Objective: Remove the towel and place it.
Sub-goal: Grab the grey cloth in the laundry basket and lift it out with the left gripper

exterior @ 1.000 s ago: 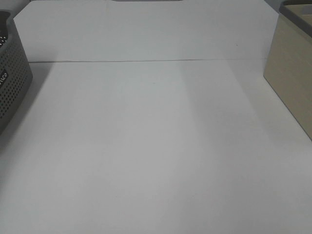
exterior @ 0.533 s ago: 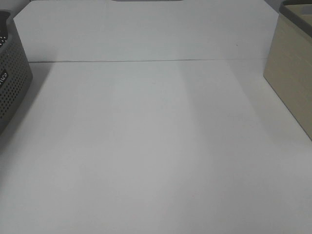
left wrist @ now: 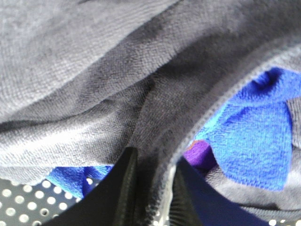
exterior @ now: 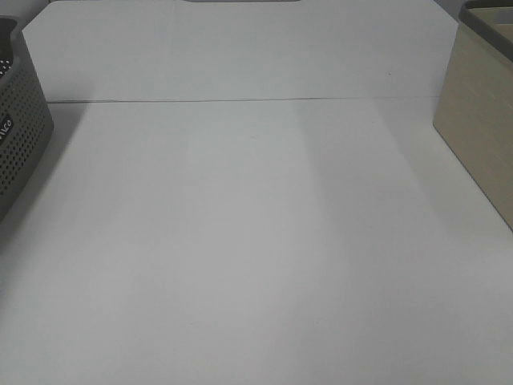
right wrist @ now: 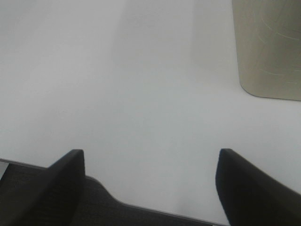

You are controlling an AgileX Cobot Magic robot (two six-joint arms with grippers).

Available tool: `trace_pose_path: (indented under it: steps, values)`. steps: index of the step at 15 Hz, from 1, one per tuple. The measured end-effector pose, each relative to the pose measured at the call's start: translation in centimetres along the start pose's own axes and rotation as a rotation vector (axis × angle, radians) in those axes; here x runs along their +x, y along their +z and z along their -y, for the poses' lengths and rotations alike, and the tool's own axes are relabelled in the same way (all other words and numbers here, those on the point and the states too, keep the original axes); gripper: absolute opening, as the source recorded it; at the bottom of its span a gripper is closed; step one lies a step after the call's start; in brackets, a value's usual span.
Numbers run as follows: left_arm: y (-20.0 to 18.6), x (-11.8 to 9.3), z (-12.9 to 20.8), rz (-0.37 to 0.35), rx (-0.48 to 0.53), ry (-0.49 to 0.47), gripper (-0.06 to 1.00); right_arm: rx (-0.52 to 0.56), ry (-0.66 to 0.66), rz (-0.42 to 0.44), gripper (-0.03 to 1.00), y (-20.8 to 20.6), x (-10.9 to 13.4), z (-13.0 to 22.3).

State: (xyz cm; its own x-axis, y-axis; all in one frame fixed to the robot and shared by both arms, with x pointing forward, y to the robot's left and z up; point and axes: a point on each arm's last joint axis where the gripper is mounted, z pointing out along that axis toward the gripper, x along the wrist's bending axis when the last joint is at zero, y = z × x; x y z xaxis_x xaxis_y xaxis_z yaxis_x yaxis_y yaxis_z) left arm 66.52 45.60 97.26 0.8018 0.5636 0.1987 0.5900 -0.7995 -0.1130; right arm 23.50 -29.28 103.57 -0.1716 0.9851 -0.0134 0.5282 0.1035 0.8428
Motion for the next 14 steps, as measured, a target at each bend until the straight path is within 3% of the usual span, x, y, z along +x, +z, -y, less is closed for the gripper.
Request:
trace_pose_path:
  steps: [2,5,9,10,14]
  values:
    - [0.0,-0.1,0.0,0.006,0.003,-0.011,0.06,0.0,0.0,0.0,0.76,0.0,0.0,0.0]
    - [-2.2,-0.5,0.4,0.008,-0.003,-0.042,0.0,0.0,0.0,0.0,0.76,0.0,0.0,0.0]
    - [-12.6,-2.0,1.1,-0.144,-0.23,-0.171,0.0,0.0,0.0,0.0,0.76,0.0,0.0,0.0]
    - [-16.1,-3.3,0.9,-0.187,-0.32,-0.197,0.0,0.0,0.0,0.0,0.76,0.0,0.0,0.0]
    - [-23.7,-7.3,0.2,-0.293,-0.467,-0.265,0.0,0.0,0.0,0.0,0.76,0.0,0.0,0.0]
